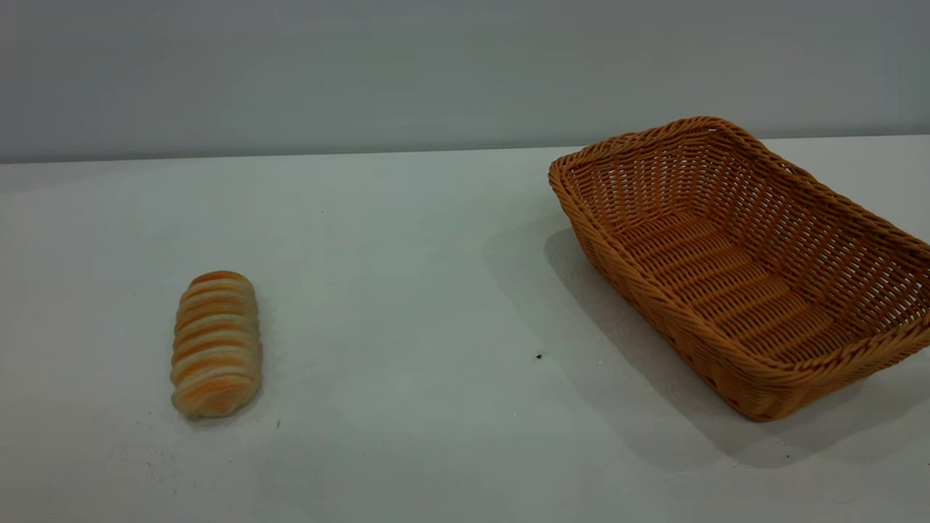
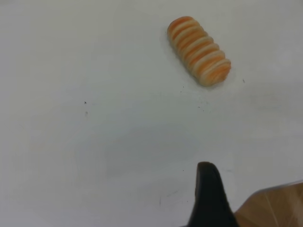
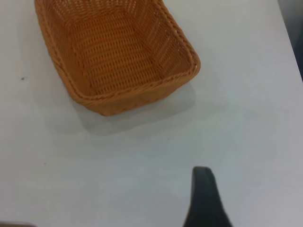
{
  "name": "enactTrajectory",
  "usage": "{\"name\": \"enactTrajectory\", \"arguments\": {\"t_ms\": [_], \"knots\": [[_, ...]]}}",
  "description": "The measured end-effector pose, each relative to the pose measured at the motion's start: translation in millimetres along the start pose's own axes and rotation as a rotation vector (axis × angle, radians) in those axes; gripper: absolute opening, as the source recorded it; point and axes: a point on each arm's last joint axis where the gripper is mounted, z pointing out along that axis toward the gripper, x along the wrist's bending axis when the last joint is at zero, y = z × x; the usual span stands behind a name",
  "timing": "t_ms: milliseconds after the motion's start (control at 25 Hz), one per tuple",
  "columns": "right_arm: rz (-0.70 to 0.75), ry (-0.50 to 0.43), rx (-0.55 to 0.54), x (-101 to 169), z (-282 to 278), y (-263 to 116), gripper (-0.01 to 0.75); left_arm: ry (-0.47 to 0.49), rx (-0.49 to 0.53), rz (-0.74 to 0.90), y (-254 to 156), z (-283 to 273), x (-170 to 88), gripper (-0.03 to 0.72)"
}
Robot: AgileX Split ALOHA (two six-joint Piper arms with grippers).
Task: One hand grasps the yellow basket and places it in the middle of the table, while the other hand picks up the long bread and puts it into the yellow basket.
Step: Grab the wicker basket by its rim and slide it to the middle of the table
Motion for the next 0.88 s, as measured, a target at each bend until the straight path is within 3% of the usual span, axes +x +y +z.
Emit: {"name": "enactTrajectory", "arguments": {"t_ms": [280,560,880], "knots": [[-0.003,0.004,0.000,0.0,0.0,0.0,0.548,-0.043,-0.004,0.035,-0.1,0.0,1.0,0.539],[-0.051,0.099,-0.003,-0.7,0.0,0.0,0.548,-0.068,0.010,0.012,2.2,1.4,1.6,0.535],[0.214,0.116,0.031,2.4,21.6,30.1,0.548,-0.045,0.024,-0.173,59.4,36.3,4.7,0.476]]}}
